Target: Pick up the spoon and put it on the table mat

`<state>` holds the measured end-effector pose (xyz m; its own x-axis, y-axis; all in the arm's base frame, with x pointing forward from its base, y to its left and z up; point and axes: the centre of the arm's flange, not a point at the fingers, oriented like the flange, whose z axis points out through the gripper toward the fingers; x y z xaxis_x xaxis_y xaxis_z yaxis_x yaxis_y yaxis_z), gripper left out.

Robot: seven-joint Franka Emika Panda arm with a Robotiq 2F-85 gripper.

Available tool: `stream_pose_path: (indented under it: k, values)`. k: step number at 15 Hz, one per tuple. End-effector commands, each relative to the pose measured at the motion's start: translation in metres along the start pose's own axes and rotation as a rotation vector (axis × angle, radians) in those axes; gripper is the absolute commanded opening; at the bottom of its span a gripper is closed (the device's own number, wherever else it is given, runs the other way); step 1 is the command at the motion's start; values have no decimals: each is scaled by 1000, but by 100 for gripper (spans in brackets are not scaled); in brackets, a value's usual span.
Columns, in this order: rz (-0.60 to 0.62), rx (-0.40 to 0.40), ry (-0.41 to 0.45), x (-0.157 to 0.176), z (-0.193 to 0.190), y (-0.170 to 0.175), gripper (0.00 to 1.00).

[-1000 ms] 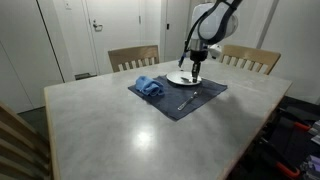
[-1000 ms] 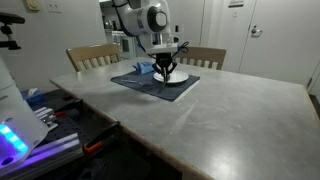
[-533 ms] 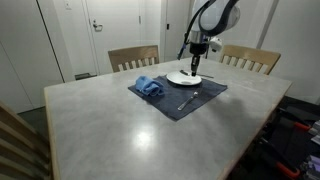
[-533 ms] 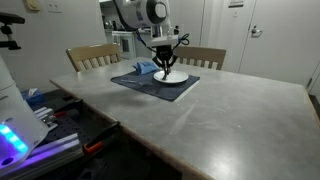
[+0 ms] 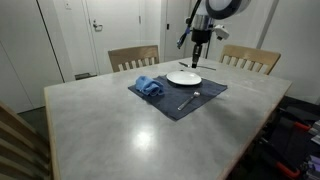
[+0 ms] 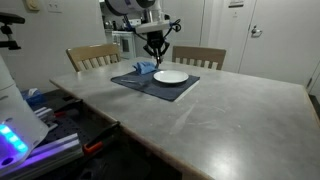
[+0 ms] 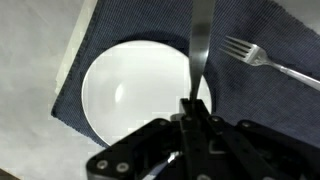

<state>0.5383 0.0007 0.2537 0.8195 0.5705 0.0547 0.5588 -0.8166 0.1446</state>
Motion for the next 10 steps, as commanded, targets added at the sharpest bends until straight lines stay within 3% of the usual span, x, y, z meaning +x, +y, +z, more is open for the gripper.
stream_pose_path:
  k: [1, 6, 10]
  values:
    - [-76, 3, 40, -11, -25, -29, 2]
    - [-288, -13, 127, 1, -33, -60, 2]
    - [-478, 26, 234, 8, -26, -77, 2]
